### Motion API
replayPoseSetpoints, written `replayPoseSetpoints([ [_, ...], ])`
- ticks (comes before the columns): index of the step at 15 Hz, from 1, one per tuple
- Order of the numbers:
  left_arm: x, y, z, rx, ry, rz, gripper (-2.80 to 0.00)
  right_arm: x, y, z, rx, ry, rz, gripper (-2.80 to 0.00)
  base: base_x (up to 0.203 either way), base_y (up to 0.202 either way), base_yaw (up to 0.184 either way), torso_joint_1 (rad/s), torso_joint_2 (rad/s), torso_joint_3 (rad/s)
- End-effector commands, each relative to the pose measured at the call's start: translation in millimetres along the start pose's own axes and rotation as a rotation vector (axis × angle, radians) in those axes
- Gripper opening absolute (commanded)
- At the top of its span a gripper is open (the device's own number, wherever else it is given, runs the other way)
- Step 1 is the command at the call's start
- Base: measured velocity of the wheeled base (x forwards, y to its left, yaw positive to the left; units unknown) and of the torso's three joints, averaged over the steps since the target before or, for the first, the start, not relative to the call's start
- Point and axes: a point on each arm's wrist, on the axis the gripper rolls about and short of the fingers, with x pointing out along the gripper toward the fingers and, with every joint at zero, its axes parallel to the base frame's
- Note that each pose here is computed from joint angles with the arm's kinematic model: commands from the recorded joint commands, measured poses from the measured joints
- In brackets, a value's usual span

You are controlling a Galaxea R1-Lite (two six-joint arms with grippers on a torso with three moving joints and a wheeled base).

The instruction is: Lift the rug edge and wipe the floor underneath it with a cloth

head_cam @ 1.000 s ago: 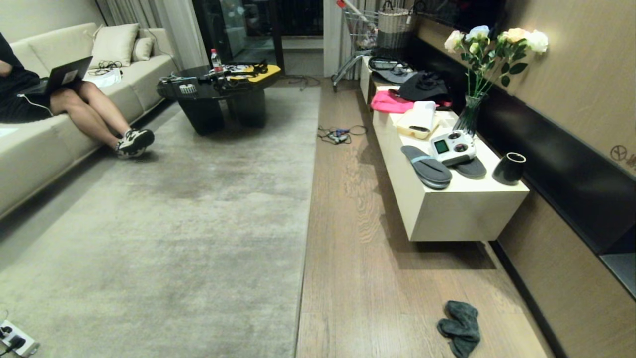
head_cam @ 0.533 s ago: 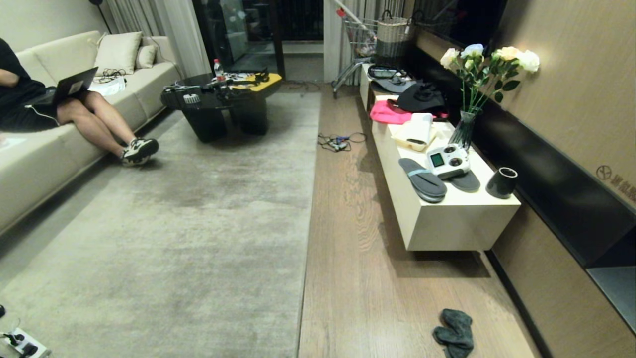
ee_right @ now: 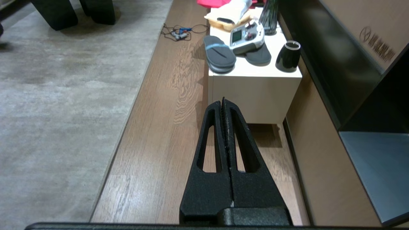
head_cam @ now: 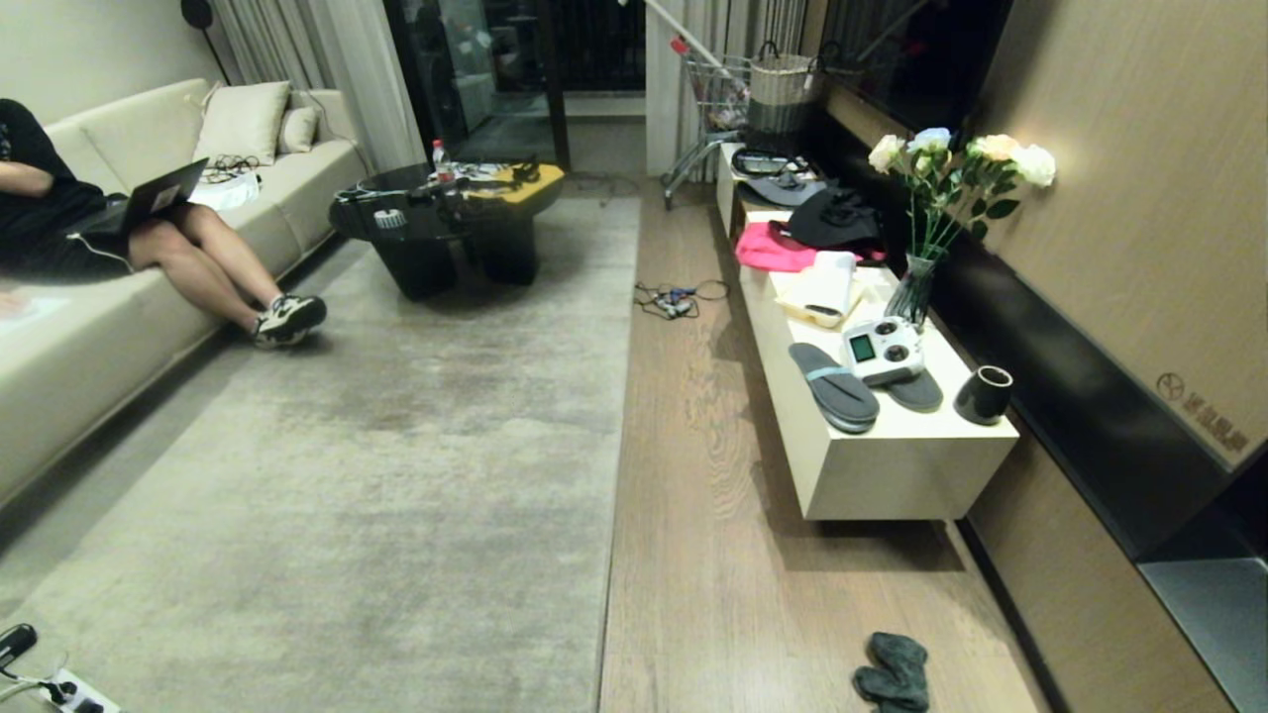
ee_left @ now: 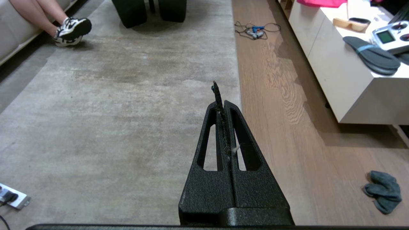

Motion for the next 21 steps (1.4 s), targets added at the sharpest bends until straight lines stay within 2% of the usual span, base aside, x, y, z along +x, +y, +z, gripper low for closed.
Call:
replayPoseSetpoints([
  [1, 0.0, 0.0, 0.0, 0.000, 0.000, 0.000, -2.80, 0.1, 0.0, 0.1, 0.000, 0.001, 0.001, -2.80, 0.000, 0.000, 0.000, 0.149, -0.49, -0.363],
  [14, 0.0, 0.0, 0.0, 0.000, 0.000, 0.000, -2.80, 0.1, 0.0, 0.1, 0.000, 0.001, 0.001, -2.80, 0.000, 0.000, 0.000, 0.207, -0.57, -0.364],
  [21, 0.0, 0.0, 0.0, -0.001, 0.000, 0.000, -2.80, 0.1, 0.0, 0.1, 0.000, 0.001, 0.001, -2.80, 0.000, 0.000, 0.000, 0.153, -0.37, -0.217],
])
